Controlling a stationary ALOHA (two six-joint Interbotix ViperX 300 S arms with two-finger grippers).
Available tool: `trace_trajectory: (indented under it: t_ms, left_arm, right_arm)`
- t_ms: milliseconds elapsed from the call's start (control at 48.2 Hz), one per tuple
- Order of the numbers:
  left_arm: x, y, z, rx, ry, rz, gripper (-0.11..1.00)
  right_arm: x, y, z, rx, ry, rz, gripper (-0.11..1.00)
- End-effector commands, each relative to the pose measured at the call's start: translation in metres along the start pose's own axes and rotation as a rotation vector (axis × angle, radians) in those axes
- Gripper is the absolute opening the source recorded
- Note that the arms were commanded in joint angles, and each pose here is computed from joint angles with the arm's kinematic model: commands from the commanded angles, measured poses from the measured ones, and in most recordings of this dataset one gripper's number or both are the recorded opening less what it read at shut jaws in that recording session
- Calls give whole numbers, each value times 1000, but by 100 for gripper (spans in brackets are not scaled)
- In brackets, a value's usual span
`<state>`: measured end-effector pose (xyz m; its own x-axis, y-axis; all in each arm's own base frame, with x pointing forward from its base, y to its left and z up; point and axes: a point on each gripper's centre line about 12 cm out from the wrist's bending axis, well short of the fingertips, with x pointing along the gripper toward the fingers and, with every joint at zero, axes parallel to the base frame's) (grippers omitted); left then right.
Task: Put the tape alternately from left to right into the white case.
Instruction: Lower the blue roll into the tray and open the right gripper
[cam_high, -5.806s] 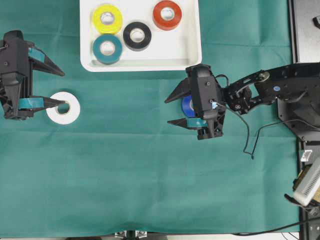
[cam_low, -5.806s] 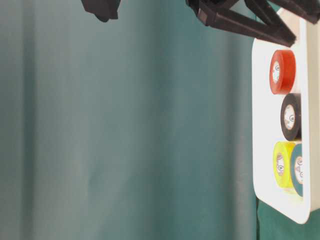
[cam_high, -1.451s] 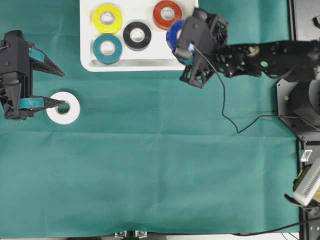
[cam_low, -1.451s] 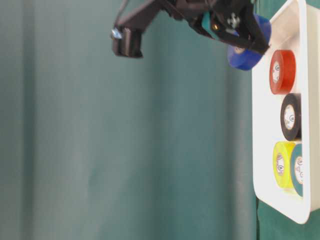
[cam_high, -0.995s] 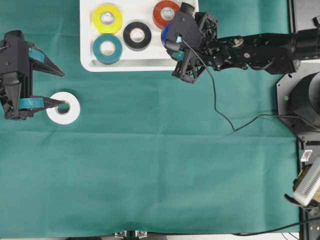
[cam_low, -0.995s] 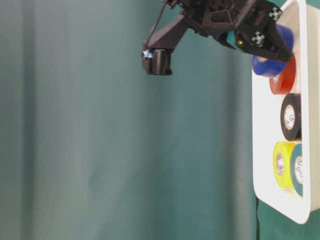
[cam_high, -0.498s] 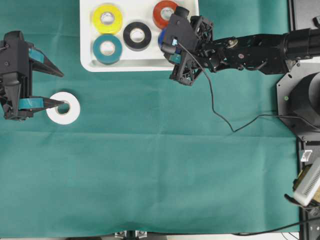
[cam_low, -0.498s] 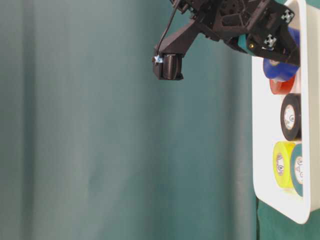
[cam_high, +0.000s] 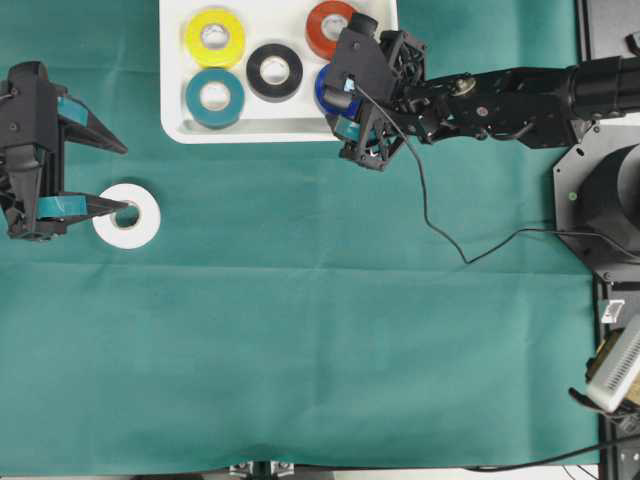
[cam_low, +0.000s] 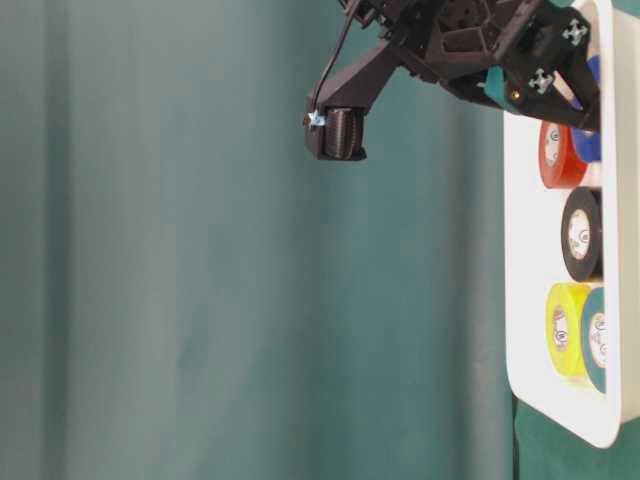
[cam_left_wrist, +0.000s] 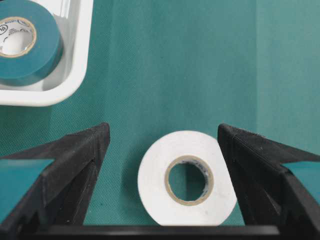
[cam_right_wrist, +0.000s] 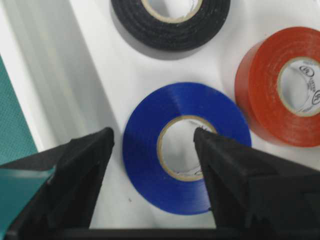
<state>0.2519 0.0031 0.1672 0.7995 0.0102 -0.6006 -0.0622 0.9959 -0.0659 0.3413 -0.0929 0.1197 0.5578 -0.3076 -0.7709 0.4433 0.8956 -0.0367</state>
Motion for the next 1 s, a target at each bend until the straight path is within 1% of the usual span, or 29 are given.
trace_trajectory:
  t_ms: [0, 249, 332, 560, 705, 850, 974]
  left_arm:
    - [-1, 0, 5, -3, -17, -1, 79]
    - [-1, 0, 5, -3, -17, -1, 79]
    - [-1, -1, 5, -2, -17, -3, 79]
    - [-1, 0, 6, -3, -18, -1, 79]
    - [-1, 0, 6, -3, -18, -1, 79]
    - [-1, 0, 5, -3, -18, -1, 79]
    - [-1, 0, 6, -3, -20, -2, 79]
  right_arm:
    - [-20, 0, 22, 9, -85, 20, 79]
    - [-23, 3, 24, 5, -99, 41, 79]
    - [-25, 8, 25, -2, -110, 59, 79]
    - [-45, 23, 35, -20, -177, 131, 79]
    - [-57, 30, 40, -30, -208, 154, 78]
    - [-63, 38, 39, -48, -220, 178, 78]
    - [-67, 51, 37, -71, -225, 213, 78]
